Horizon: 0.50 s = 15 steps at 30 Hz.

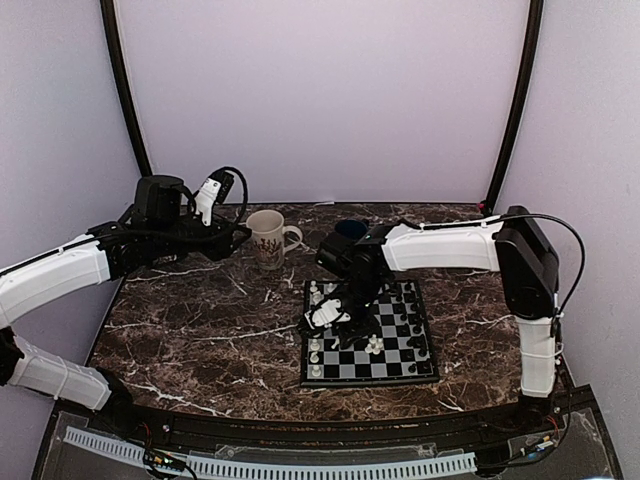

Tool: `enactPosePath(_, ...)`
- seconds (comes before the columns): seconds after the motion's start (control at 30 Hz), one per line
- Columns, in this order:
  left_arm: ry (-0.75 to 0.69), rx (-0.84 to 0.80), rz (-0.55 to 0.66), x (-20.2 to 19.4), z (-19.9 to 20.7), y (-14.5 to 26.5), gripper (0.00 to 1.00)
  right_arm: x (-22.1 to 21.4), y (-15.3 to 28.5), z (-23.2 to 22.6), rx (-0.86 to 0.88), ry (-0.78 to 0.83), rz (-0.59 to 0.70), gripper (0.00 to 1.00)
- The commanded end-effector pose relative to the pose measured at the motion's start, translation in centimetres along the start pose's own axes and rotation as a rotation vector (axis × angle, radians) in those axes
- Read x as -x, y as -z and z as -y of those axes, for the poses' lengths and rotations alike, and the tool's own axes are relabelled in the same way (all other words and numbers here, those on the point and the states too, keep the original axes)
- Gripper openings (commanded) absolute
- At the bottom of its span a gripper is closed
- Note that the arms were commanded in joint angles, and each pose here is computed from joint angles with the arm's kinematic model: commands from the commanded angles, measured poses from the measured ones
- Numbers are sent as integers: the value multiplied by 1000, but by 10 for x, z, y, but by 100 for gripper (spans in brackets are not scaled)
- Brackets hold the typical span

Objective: Set up the chess pieces on the board
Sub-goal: Pick up the pawn from the chessboard.

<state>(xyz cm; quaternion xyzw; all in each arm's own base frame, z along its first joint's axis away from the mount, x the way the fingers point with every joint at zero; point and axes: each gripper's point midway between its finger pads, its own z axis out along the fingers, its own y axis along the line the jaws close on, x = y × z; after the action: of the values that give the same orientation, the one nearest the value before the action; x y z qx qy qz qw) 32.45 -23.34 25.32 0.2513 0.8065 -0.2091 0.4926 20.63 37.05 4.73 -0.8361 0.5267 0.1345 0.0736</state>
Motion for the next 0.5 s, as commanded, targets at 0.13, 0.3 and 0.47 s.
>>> enactPosePath(0.13, 18, -20, 18, 1, 1, 0, 44, 2, -9, -5, 27, 17, -31, 35)
enactPosePath(0.3, 20, -25, 16, 1, 2, -1, 44, 1, -11, -5, 32, 9, -35, 29)
enactPosePath(0.47, 21, -29, 16, 0, 2, -1, 44, 2, -11, -4, 33, 4, -34, 23)
